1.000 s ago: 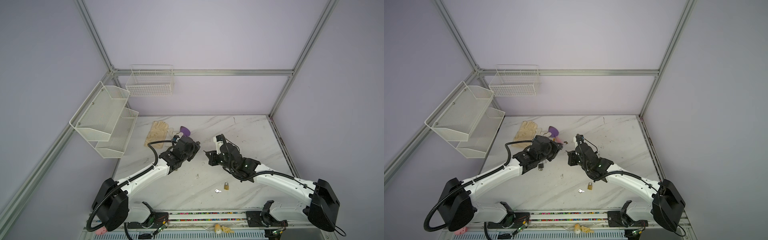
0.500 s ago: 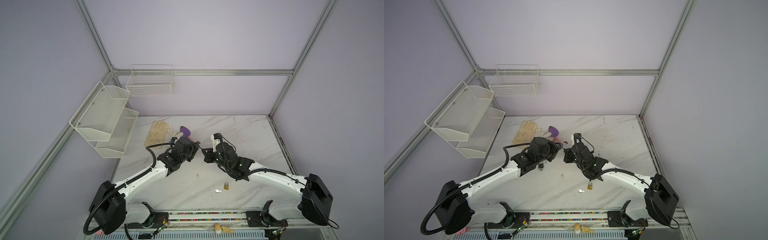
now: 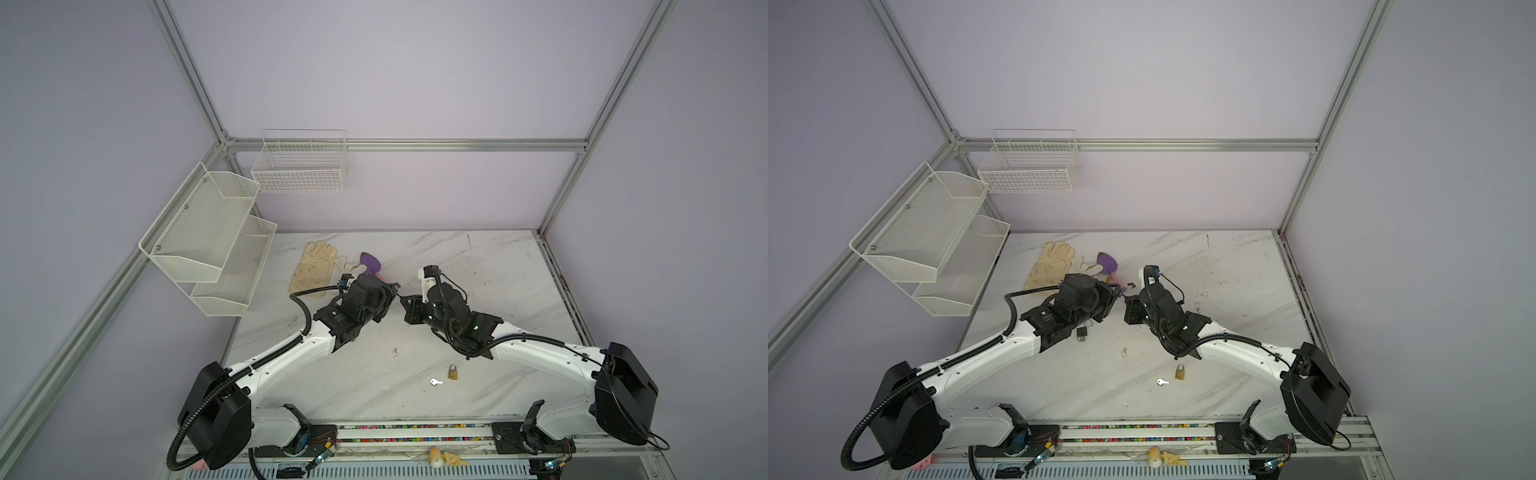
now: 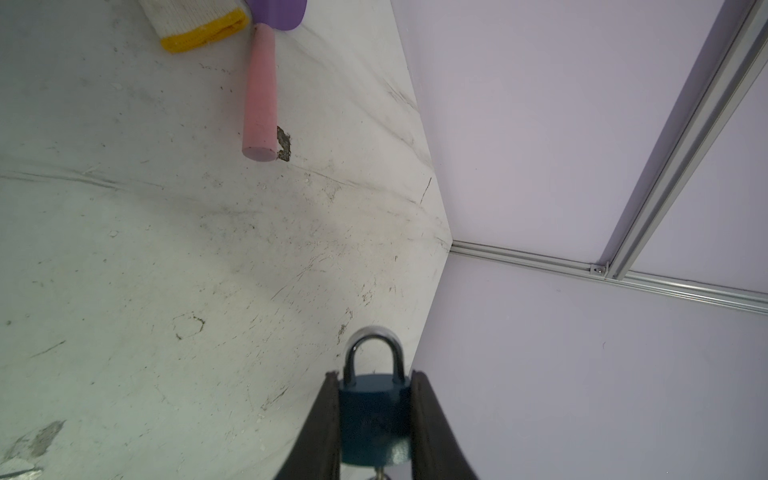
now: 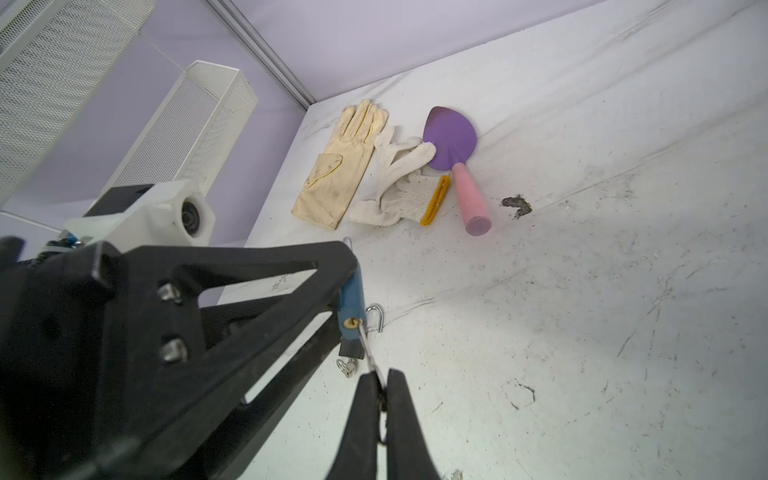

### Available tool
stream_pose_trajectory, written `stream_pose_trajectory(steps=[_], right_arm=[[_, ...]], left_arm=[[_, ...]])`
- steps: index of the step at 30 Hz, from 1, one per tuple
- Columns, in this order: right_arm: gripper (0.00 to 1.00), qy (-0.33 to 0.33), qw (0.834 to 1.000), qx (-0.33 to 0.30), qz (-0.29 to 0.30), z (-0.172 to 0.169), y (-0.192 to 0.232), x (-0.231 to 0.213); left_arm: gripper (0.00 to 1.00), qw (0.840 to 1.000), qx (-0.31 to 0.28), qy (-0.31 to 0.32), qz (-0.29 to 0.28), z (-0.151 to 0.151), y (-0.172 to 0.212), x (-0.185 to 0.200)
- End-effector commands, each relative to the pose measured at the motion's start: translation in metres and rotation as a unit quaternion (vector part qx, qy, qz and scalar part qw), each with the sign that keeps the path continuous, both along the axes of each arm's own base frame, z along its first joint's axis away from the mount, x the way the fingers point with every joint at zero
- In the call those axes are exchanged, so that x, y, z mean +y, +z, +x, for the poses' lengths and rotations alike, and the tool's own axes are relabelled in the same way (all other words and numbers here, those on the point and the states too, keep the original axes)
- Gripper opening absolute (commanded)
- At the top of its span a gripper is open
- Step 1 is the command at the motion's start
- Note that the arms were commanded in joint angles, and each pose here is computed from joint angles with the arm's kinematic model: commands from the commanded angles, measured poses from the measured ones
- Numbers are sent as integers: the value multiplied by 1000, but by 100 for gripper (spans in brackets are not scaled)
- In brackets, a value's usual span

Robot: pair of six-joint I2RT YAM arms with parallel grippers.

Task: Unlock with the key
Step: 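Push the silver key into the blue padlock's keyhole with the right gripper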

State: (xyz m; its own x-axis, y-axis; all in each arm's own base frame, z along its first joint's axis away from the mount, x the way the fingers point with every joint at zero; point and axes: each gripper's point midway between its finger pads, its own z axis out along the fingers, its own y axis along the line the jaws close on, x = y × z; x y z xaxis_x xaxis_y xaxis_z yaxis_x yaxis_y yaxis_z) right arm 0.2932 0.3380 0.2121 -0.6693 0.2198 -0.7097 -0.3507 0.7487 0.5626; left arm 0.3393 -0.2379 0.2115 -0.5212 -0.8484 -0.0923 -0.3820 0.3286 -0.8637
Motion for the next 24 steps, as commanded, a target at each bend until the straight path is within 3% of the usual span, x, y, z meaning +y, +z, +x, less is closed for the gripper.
stream_pose_trajectory(steps=[1,18,24], right_arm=[[0,-1,1000,-9,17,4,15,7],[0,-48,999,12,-22,18,-5,2],[0,-46,999,8,-1,23,8,11]], left_arm=[[0,1000,-15,0,-9,0,8,0],[0,1000,-14,-4,-17,-2,15,-3],[0,1000,-8,0,3,-5,11,-6]])
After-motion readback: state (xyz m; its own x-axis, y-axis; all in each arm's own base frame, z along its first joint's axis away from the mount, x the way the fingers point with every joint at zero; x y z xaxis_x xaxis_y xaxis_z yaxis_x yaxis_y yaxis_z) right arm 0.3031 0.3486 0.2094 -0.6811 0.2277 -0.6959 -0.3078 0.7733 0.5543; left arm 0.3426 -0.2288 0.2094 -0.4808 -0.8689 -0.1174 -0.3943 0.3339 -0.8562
